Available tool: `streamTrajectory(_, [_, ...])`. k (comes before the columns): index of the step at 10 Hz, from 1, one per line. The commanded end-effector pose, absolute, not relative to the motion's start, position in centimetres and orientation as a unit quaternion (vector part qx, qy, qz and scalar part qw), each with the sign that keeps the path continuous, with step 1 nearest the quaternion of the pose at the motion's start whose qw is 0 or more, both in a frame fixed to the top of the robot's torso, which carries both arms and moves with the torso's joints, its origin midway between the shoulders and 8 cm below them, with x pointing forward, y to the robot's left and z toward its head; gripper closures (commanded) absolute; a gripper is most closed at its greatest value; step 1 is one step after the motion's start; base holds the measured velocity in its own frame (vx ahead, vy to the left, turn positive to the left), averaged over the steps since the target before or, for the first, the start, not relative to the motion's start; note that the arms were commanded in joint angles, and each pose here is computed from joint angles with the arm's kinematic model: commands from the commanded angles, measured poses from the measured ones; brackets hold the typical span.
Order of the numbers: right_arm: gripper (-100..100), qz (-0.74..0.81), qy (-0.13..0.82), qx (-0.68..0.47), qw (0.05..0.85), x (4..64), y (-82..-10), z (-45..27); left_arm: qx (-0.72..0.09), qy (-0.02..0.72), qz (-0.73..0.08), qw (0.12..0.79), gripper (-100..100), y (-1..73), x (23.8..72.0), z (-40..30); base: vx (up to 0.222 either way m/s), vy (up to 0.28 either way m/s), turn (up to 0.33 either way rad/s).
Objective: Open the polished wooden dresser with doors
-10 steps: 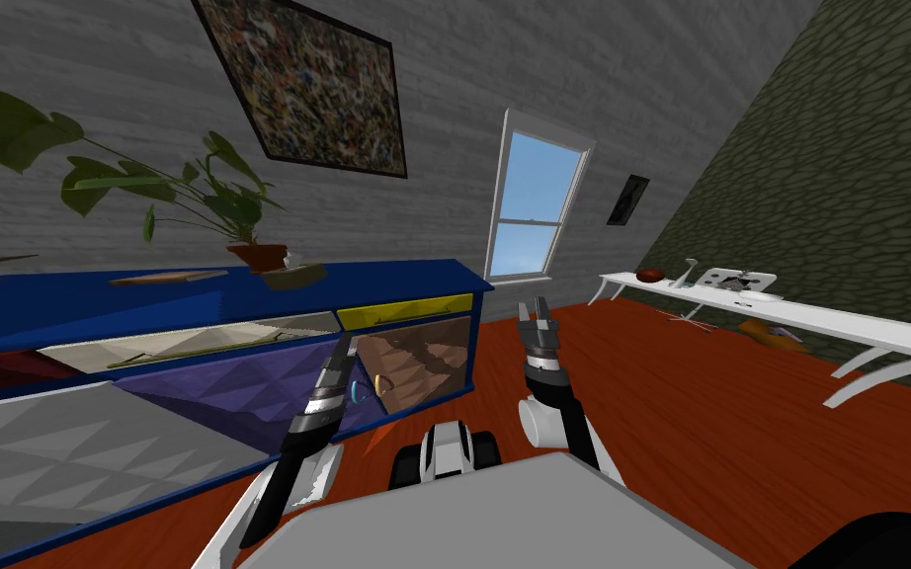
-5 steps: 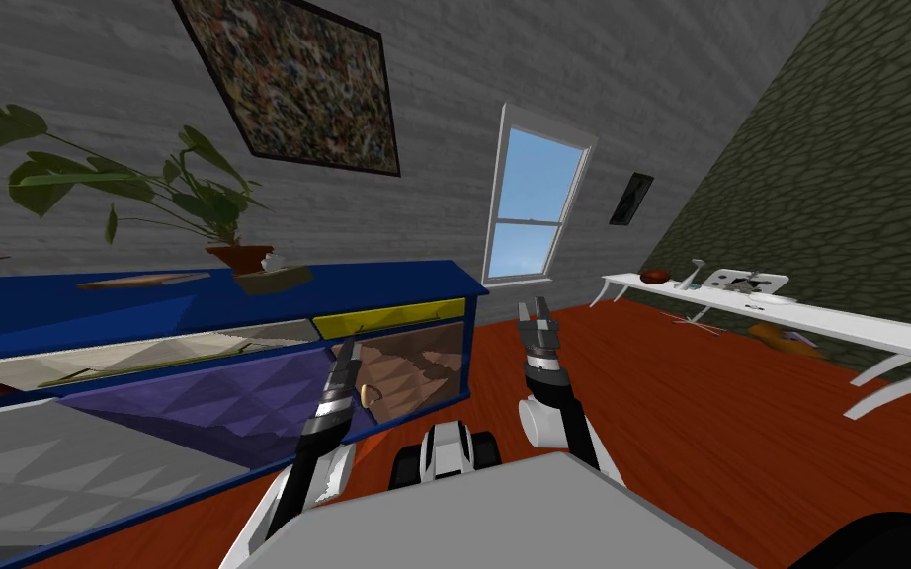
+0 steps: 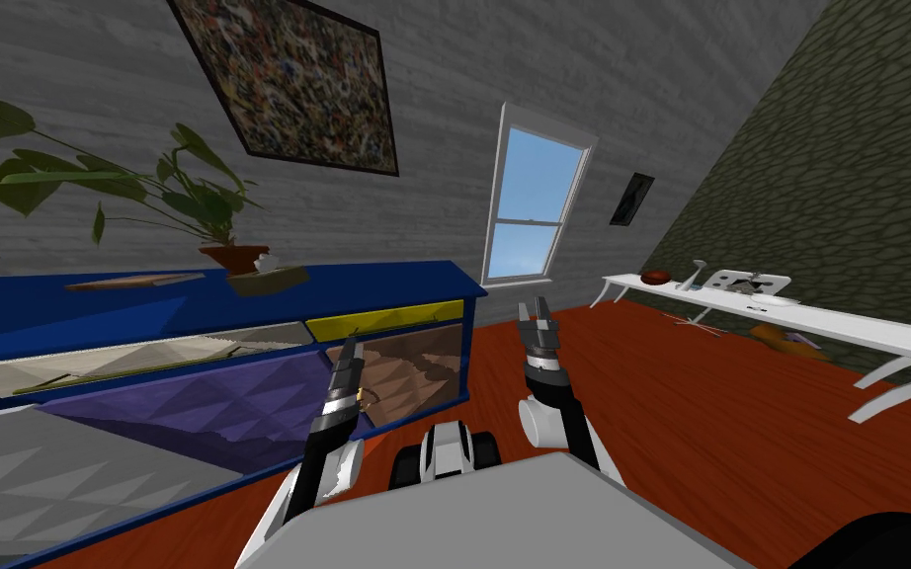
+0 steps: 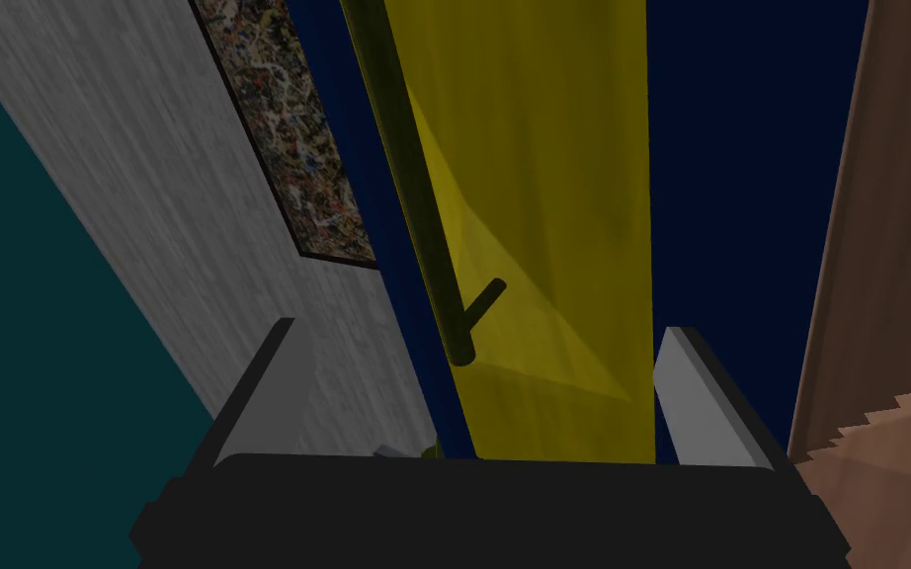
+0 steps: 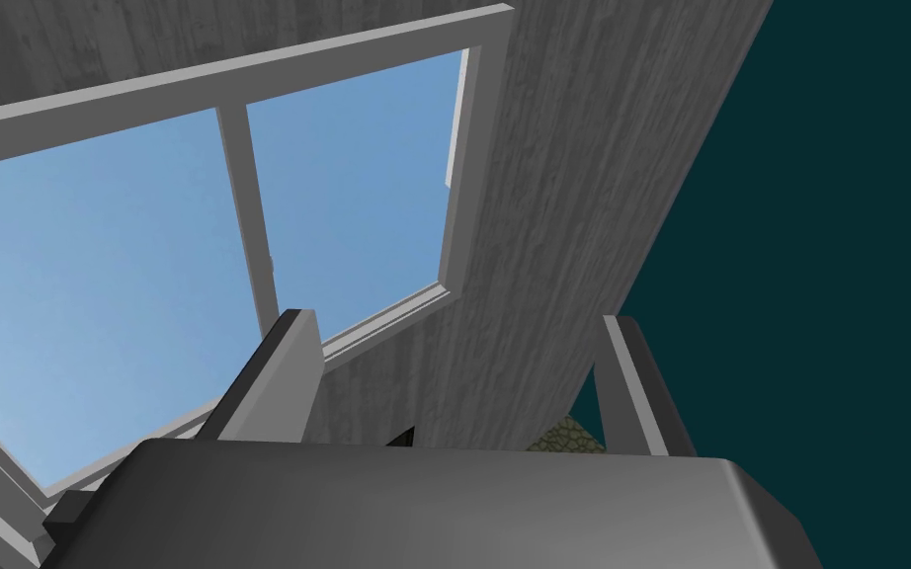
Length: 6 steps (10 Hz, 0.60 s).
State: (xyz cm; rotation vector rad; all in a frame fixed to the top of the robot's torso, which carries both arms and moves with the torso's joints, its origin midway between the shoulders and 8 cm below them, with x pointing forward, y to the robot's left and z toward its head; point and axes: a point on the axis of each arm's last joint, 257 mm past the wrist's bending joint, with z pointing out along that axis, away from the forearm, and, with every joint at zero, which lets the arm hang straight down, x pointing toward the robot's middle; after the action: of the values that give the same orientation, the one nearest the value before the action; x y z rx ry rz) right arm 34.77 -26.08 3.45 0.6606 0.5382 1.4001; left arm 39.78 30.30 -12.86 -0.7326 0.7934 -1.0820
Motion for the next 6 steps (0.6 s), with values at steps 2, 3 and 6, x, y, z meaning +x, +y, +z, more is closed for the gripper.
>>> streamTrajectory(2, [0, 0.624, 0.240, 0.295, 0.683, 34.8, -26.1, 3.4, -0.333, 0.360, -0.488, 0.722, -100, 30.5, 40.3, -11.3, 0.043, 0.005, -0.006])
streamTrajectory(3, [0, 0.624, 0.240, 0.295, 0.683, 34.8, -26.1, 3.4, -0.332, 0.359, -0.489, 0.722, -100, 30.4, 40.2, -11.5, 0.019, -0.004, 0.000])
streamTrajectory(6, [0, 0.624, 0.240, 0.295, 0.683, 34.8, -26.1, 3.5, -0.333, 0.360, -0.489, 0.721, 100, 30.3, 39.8, -13.0, -0.032, -0.003, 0.011])
